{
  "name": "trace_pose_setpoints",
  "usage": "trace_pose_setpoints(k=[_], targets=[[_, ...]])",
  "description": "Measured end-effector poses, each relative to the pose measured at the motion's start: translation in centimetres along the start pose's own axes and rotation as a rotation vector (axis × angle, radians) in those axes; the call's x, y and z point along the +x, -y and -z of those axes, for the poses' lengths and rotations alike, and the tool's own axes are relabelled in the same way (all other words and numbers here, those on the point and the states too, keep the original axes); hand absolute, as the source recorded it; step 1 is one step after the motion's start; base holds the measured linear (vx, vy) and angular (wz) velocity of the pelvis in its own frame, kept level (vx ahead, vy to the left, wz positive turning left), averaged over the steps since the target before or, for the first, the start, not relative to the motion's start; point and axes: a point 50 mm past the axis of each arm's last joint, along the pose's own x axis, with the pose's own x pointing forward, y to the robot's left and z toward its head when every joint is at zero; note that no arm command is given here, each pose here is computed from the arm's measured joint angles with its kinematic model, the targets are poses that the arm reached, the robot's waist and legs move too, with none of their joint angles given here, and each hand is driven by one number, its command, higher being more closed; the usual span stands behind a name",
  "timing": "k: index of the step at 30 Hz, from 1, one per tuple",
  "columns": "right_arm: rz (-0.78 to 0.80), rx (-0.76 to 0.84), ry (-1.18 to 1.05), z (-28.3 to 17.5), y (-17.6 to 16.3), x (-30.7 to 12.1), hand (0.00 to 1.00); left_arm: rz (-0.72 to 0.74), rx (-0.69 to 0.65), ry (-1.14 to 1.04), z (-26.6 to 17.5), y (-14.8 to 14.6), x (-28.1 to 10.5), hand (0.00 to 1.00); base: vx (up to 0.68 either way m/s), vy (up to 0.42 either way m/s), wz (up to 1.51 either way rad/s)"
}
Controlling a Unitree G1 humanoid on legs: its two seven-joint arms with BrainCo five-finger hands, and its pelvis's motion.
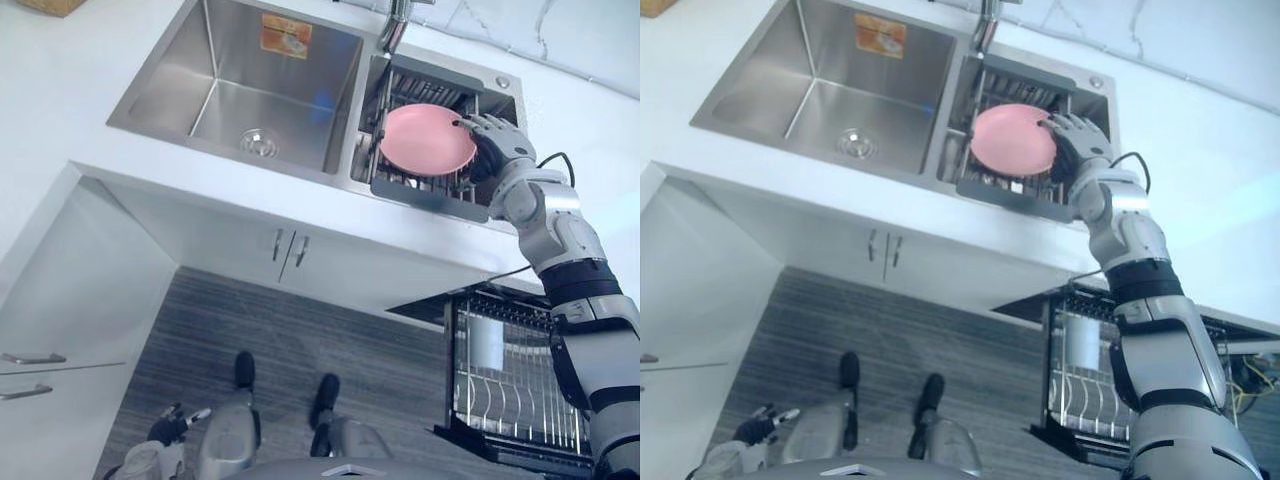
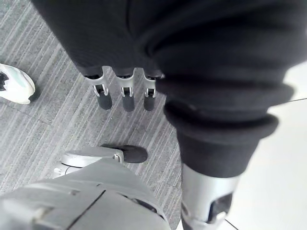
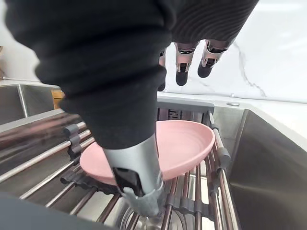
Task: Walk over to the sink, pick up the cup, carry it to the dishwasher, place the cup inside the dishwasher, then close the dishwasher door
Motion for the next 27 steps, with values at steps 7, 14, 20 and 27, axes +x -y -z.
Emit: trace_pose_setpoints(k=[7, 14, 20, 27], targets=[[0.009, -0.039, -0.016, 0.2, 0.7, 0.5, 0.00, 0.004, -0.027, 0.019, -0.5, 0.1, 0.1, 0.00, 0.00, 0.002, 0.00], [0.042, -0.072, -0.008, -0.1, 2.1, 1.0, 0.00, 0.018, -0.015, 0.051, -1.2, 0.4, 0.2, 0.00, 0.05, 0.004, 0.00], [0.064, -0.080, -0.034, 0.6, 3.0, 1.2, 0.00, 0.035, -0.030, 0.095, -2.2, 0.8, 0.4, 0.00, 0.06, 0.000, 0.04], [0.085, -0.097, -0.053, 1.1, 4.0, 1.3, 0.00, 0.056, -0.044, 0.110, -2.5, 1.0, 0.4, 0.00, 0.04, 0.007, 0.03]])
